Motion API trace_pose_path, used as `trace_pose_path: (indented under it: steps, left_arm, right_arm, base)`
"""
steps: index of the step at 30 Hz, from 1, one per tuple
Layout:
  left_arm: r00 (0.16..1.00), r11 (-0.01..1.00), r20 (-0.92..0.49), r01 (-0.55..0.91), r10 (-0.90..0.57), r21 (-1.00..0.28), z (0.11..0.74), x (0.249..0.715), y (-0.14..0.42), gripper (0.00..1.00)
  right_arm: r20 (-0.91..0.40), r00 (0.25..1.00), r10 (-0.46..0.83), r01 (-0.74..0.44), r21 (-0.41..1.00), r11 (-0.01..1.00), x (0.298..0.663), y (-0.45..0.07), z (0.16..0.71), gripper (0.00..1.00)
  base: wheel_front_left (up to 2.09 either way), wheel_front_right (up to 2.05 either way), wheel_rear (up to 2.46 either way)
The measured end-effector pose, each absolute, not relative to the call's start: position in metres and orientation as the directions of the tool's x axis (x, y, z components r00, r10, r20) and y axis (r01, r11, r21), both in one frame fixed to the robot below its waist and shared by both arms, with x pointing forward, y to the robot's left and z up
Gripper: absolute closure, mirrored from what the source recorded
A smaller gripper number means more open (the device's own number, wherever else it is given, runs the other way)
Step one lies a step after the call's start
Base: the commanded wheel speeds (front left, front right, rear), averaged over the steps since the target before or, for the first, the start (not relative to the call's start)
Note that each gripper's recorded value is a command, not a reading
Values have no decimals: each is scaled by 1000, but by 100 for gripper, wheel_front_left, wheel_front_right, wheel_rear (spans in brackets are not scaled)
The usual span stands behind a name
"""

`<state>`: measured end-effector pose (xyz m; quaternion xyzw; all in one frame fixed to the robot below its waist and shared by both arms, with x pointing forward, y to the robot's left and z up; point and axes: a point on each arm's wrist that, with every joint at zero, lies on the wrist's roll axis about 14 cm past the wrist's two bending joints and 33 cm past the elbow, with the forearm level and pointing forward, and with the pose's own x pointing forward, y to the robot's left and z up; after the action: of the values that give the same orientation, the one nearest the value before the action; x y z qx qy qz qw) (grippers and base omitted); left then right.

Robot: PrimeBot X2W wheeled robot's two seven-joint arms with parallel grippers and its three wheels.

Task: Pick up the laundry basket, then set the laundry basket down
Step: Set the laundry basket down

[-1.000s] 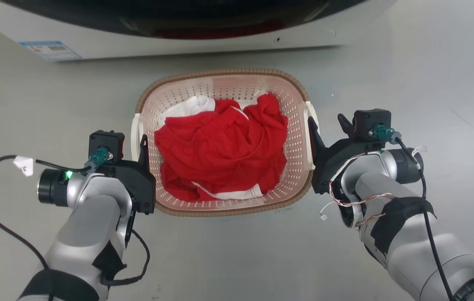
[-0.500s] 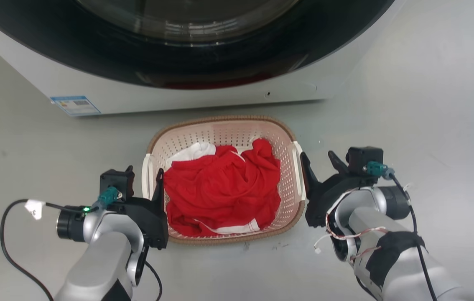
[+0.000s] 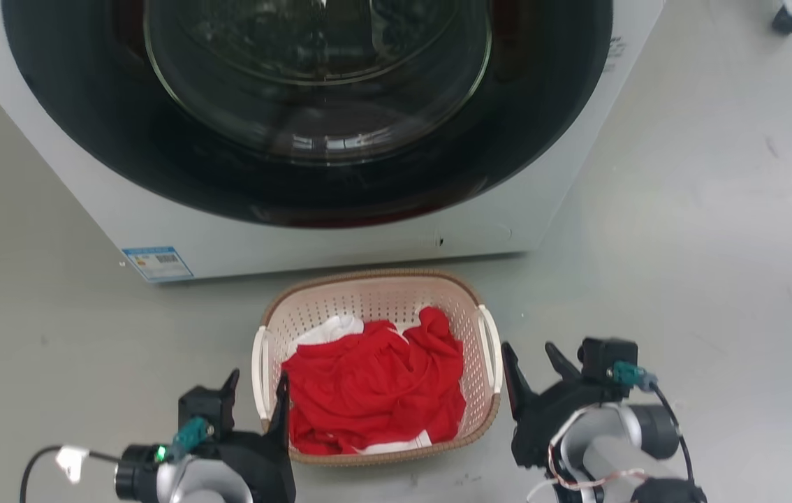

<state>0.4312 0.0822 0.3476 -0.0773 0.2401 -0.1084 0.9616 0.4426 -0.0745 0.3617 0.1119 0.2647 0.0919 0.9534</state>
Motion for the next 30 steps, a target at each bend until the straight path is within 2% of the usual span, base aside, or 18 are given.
trace_pose_path:
  steps: [8, 13, 24, 30]
  left_arm:
    - [896, 964, -378, 163, -234, -210, 374, 397, 85, 0]
    - [913, 965, -341, 157, -222, -209, 387, 380, 91, 0]
    - [957, 969, -209, 163, -202, -187, 426, 356, 100, 0]
    - [973, 974, -179, 109, -145, -198, 434, 350, 113, 0]
  right_arm:
    - [-477, 854, 206, -63, 299, 952, 392, -82, 365, 0]
    - [-449, 870, 202, -60, 311, 948, 373, -82, 372, 0]
    - [-279, 950, 138, -48, 307, 951, 361, -103, 417, 0]
    - [-182, 977, 112, -58, 281, 958, 359, -110, 441, 0]
  base:
    - [0, 0, 0]
    - [0, 0, 0]
    - [0, 0, 0]
    - [0, 0, 0]
